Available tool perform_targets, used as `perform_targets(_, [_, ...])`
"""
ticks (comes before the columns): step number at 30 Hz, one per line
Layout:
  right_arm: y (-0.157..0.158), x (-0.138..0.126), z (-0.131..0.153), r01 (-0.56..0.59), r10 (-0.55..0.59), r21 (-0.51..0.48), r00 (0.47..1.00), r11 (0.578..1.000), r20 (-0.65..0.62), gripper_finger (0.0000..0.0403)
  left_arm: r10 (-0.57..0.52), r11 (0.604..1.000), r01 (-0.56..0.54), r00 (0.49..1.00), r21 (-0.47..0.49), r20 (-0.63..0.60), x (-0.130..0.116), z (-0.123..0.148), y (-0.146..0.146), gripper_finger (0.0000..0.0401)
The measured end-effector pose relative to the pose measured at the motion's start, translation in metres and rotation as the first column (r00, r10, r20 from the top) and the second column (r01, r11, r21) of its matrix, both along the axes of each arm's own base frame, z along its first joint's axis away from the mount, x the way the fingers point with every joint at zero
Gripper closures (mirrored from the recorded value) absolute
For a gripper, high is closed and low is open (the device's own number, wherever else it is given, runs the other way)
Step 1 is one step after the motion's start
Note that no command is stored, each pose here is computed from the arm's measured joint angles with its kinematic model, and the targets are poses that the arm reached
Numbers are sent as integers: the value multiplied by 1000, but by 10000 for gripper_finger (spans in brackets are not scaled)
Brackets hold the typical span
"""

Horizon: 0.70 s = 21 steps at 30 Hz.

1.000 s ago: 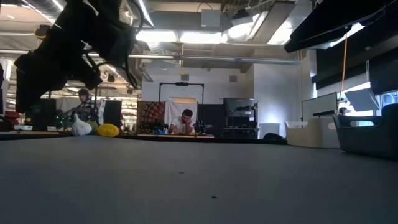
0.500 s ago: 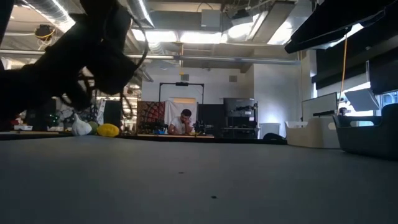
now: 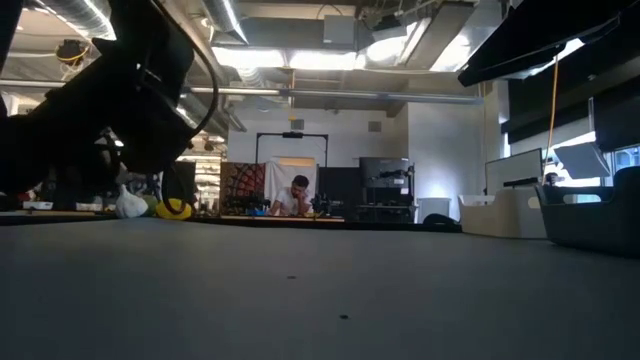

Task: Sort produce into baskets
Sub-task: Put the yellow lemon into the gray bin

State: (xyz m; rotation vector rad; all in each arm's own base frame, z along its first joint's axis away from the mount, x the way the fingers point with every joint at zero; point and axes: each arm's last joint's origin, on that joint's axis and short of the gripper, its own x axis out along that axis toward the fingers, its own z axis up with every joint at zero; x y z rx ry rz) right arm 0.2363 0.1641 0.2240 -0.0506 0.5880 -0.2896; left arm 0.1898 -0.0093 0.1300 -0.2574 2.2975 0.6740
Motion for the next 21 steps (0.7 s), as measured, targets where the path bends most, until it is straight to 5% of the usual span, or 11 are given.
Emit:
perform_targets(10, [0,0,0,0,0,0,1000,1000,0,130,-19,1000,19,1000,-12,-13,0,-2,0,105])
perform_targets(21, [0,0,0,0,0,-3,1000,1000,-3,130,-122,988,103,977,-112,-174,2,-30,-9,105])
